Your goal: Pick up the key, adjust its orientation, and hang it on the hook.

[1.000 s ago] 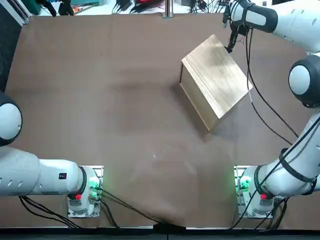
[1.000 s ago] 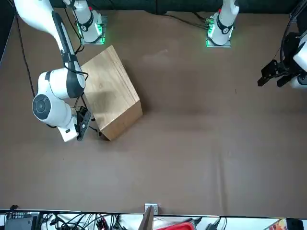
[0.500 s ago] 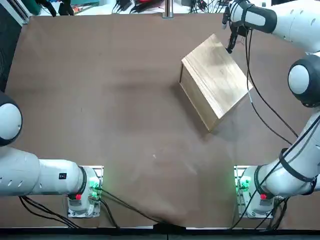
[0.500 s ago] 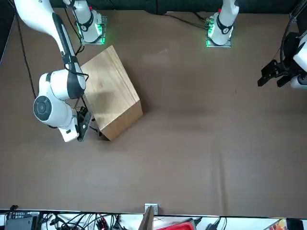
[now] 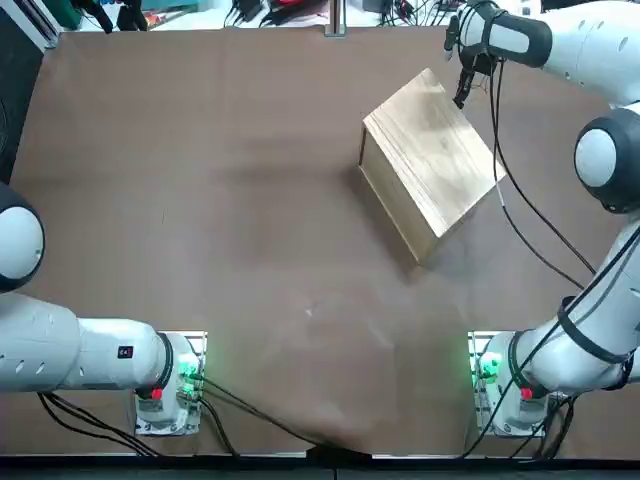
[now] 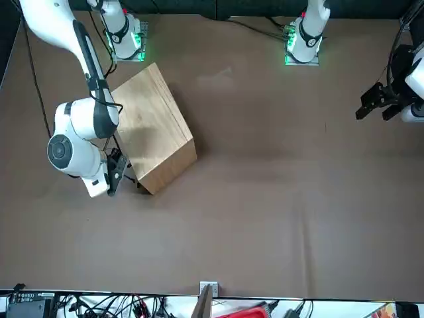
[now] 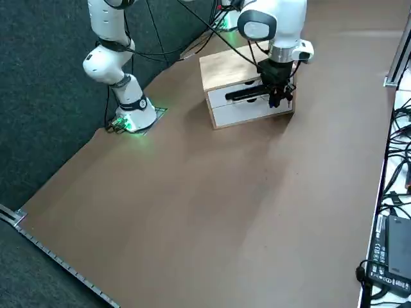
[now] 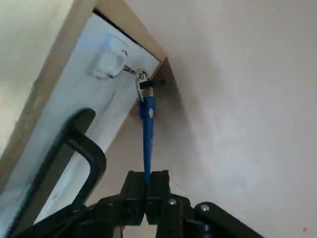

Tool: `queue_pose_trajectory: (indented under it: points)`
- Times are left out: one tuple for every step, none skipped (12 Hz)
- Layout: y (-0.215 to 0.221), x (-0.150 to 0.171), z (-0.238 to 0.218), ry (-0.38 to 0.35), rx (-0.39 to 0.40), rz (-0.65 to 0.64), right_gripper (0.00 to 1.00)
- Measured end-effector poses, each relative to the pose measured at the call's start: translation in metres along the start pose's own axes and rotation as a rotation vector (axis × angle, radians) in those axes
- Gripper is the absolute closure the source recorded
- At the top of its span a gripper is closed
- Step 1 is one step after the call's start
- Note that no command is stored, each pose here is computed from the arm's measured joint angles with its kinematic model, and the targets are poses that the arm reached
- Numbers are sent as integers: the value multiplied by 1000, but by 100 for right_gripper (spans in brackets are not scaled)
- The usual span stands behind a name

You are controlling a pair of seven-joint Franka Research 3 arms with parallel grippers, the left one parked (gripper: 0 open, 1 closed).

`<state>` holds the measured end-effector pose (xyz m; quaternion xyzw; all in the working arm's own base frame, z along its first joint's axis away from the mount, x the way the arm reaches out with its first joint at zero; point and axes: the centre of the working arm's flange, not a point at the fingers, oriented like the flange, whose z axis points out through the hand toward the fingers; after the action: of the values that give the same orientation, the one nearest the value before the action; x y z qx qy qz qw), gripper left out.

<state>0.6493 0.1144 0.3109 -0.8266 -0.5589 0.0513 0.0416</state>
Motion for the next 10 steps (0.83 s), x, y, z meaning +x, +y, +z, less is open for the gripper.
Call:
queue_pose_trajectory:
  points:
    - [0,0,1,0,1,0,96]
    - [0,0,1,0,1,0,96]
    - [0,0,1,0,1,0,96]
    - [0,0,1,0,1,0,96]
    - [0,0,1,0,1,0,96]
    - [0,0,1,0,1,0,96]
    - [0,0,1,0,1,1,96]
    - [0,-1,1,0,1,1,96]
    - [0,-1,1,0,1,1,96]
    - [1,-1,1,0,1,1,96]
